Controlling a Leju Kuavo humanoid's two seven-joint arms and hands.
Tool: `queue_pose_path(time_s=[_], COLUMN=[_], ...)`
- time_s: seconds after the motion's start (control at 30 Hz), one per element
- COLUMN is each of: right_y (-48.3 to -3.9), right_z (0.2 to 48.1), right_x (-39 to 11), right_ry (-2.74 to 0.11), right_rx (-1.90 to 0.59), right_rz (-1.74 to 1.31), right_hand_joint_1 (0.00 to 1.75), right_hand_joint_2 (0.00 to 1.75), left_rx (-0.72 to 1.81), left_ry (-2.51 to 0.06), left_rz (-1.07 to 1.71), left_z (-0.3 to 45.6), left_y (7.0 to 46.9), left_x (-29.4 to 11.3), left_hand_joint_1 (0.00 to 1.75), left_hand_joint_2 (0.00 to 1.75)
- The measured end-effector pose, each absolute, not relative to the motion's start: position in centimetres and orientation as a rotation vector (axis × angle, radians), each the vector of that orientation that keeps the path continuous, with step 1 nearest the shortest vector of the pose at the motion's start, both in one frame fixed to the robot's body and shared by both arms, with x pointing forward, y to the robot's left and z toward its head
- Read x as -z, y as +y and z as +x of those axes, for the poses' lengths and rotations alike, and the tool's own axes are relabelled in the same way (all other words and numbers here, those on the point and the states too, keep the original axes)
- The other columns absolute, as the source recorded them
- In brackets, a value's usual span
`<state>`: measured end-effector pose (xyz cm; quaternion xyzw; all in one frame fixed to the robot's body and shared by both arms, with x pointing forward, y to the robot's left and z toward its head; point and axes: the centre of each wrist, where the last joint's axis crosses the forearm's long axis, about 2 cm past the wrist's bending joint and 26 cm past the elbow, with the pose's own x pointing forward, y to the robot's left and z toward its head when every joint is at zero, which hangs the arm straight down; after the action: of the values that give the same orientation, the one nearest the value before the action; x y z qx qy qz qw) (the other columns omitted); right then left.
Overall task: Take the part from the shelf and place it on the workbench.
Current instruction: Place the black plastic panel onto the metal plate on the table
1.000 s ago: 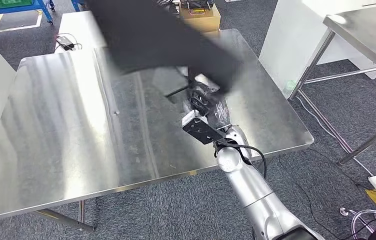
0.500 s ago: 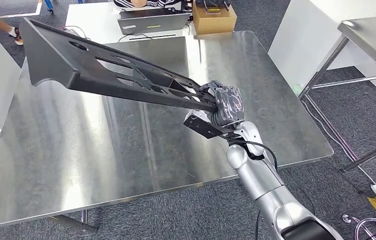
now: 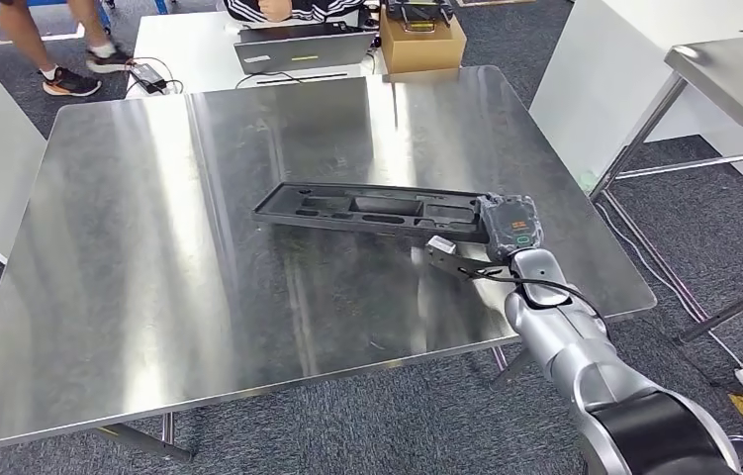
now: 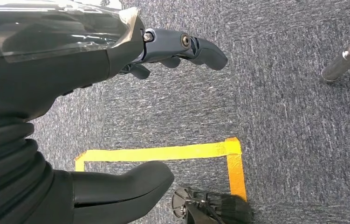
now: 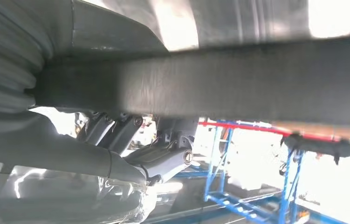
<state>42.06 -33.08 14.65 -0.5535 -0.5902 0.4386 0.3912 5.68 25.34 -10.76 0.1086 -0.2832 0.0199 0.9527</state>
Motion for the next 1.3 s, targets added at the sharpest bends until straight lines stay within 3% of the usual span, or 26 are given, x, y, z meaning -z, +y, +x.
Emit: queue_pose_path(time_s=[0.27, 0.53, 0.67, 0.7, 0.83, 1.3], right_y=[-38.1, -39.6, -39.5, -39.4, -38.9, -35.4], right_z=[42.7, 42.7, 42.6, 42.6, 42.6, 44.1], right_x=[-15.3, -15.3, -15.1, -15.1, -14.9, -16.2], right_ry=[-1.323, -1.278, -1.28, -1.282, -1.292, -1.351], right_rx=[-1.193, -1.206, -1.236, -1.24, -1.253, -1.276], right_rz=[-1.491, -1.501, -1.507, -1.509, -1.51, -1.5], right_hand_joint_1=[1.75, 1.75, 0.0, 0.0, 0.0, 0.0], right_hand_joint_2=[1.75, 1.75, 0.0, 0.0, 0.0, 0.0], left_rx=[-0.055, -0.054, -0.05, -0.047, -0.046, -0.08], left_ry=[-0.581, -0.592, -0.606, -0.608, -0.607, -0.593], left_rz=[0.217, 0.207, 0.205, 0.207, 0.217, 0.228], left_z=[5.5, 5.5, 5.7, 5.8, 6.2, 6.9], left_y=[25.4, 25.4, 25.3, 25.2, 24.8, 24.0], left_x=[10.8, 10.8, 10.8, 10.7, 10.7, 10.4], left_hand_joint_1=[0.0, 0.0, 0.0, 0.0, 0.0, 0.0], left_hand_joint_2=[1.75, 1.75, 1.75, 1.75, 0.0, 0.0])
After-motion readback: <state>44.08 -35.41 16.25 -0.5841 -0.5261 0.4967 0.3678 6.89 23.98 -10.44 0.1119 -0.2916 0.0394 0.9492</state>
